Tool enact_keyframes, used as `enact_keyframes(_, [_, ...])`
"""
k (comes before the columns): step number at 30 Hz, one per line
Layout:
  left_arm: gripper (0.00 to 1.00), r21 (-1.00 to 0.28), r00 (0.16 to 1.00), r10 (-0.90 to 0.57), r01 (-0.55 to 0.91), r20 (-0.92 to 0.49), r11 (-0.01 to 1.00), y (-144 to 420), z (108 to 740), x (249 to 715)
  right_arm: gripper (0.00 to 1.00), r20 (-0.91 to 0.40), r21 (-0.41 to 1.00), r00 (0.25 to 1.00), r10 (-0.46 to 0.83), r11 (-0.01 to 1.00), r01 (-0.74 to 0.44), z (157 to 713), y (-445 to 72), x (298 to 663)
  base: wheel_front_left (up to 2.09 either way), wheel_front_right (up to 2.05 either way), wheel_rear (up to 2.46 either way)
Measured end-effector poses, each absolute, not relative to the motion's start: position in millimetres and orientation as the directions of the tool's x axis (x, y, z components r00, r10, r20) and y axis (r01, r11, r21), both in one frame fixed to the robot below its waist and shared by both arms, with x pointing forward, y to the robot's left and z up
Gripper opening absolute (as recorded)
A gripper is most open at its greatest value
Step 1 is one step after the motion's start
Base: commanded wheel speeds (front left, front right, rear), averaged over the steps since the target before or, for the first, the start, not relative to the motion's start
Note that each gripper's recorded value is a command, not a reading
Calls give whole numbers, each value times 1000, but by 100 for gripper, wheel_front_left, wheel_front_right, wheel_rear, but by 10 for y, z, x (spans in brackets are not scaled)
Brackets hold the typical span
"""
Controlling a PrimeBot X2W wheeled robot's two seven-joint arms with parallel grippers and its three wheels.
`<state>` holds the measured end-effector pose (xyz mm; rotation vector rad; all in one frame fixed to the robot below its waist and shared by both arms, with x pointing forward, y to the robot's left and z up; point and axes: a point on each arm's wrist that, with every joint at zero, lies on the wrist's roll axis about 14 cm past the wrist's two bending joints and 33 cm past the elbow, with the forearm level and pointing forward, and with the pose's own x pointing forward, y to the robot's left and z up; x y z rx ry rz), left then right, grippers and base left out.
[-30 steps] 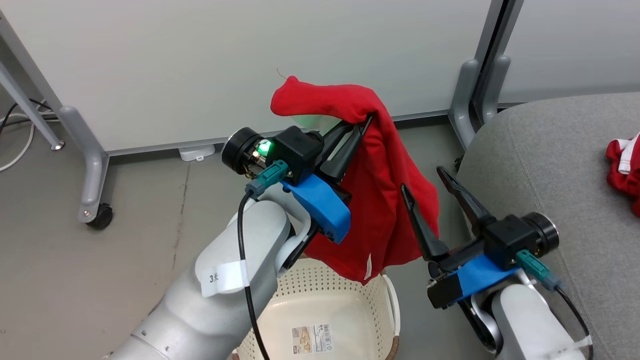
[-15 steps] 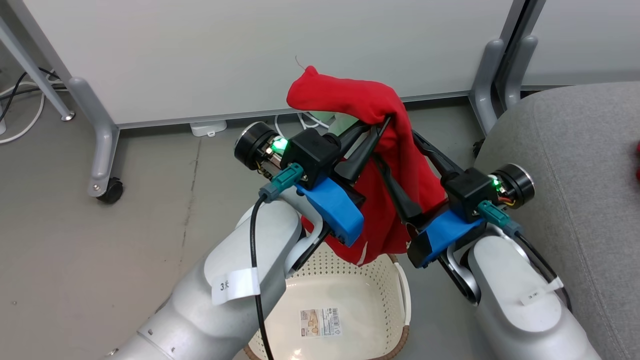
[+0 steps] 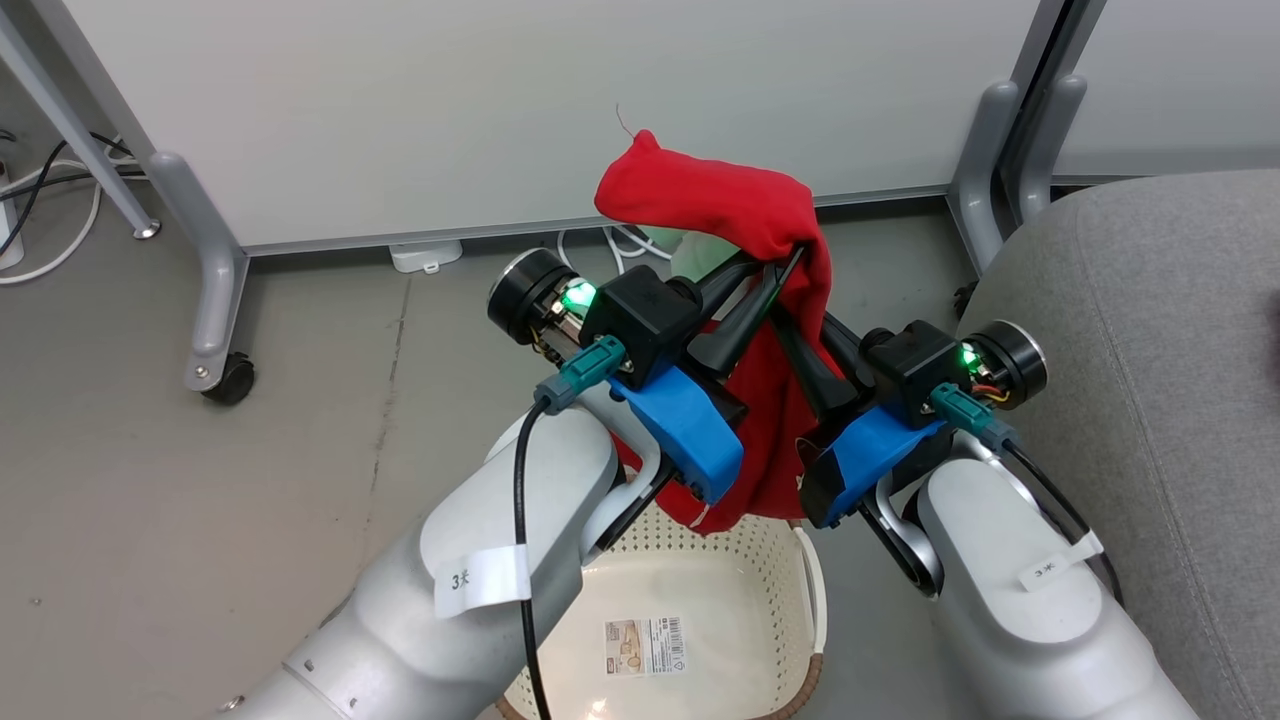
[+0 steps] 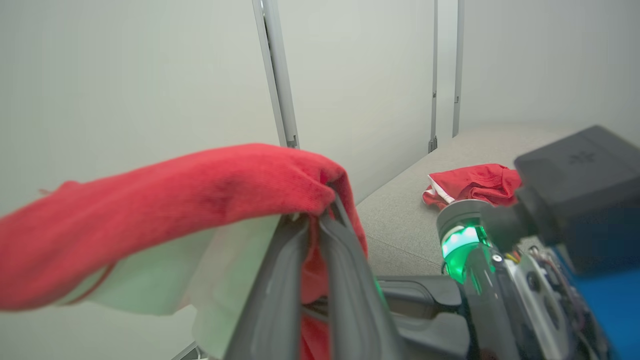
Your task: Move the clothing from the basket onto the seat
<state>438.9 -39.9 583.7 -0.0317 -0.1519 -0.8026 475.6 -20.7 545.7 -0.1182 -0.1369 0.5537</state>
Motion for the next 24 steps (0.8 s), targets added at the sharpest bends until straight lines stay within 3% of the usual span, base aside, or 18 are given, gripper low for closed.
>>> enact_keyframes(12, [0,25,684,-714,719,148,694,-409,5848,4378,0,110,-140,845,523,850,-508,5506,-226,4749,0,0,0])
enact_keyframes(13, [100,28,689,-710,715,144,699,-401,5836,4382,0,111,-137,846,522,851,-507,5511,-228,4749,0,0,0])
enact_keyframes(24, [100,24,694,-710,713,117,701,-404,5722,4404,0,119,-111,858,500,865,-489,5503,-290,4801,0,0,0])
